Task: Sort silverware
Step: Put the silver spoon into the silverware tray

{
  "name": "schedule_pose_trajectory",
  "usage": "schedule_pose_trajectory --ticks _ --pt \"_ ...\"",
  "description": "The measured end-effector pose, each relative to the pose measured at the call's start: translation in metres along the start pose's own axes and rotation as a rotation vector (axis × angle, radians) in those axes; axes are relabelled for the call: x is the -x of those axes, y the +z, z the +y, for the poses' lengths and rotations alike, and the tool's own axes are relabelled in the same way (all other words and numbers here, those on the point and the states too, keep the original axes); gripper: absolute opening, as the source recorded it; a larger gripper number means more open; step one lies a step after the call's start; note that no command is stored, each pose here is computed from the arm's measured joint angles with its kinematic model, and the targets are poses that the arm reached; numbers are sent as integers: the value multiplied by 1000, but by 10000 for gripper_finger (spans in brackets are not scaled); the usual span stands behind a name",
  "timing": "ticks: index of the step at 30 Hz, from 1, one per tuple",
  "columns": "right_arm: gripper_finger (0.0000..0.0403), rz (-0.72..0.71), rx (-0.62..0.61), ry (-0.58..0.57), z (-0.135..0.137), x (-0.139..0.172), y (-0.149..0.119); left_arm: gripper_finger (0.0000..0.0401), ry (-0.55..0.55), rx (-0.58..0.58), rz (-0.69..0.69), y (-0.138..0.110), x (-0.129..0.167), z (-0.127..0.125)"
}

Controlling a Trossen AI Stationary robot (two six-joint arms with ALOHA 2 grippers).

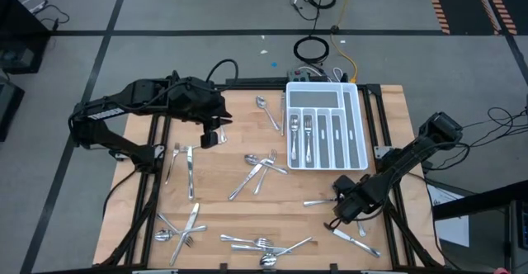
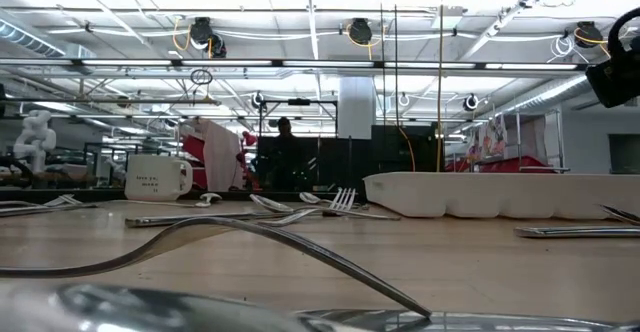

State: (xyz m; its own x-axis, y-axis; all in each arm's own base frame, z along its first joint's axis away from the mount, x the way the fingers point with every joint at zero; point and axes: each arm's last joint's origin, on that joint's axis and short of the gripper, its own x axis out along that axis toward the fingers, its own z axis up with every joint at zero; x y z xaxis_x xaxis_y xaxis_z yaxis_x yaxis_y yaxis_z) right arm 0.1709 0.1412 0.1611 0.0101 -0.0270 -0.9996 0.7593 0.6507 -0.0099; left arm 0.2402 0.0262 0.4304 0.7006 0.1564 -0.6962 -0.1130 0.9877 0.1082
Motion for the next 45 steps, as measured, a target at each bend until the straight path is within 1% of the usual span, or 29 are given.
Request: schedule_pose_trajectory --ticks 3,9,14,20,23,27,32,41,45 --pt "194 -23 -3 23 4 -2 1 74 3 2 0 0 0 1" --pt "188 -21 29 -29 6 -12 0 74 22 4 2 0 0 2" --pt "187 -18 27 -37 5 -12 0 74 28 4 2 0 0 3" --pt "187 18 8 -58 0 -18 -4 74 31 4 3 0 0 2" --pt "187 42 2 -41 -2 -23 -7 74 32 3 3 0 0 2" --pt "187 43 1 -36 -2 -23 -9 74 32 4 3 0 0 2" --pt "177 50 -10 -36 -2 -23 -9 74 32 4 3 0 0 2" --pt "170 67 -3 -29 4 -15 -9 74 32 5 5 0 0 2" --pt "158 61 -2 -29 4 -15 -9 74 32 5 5 0 0 2"
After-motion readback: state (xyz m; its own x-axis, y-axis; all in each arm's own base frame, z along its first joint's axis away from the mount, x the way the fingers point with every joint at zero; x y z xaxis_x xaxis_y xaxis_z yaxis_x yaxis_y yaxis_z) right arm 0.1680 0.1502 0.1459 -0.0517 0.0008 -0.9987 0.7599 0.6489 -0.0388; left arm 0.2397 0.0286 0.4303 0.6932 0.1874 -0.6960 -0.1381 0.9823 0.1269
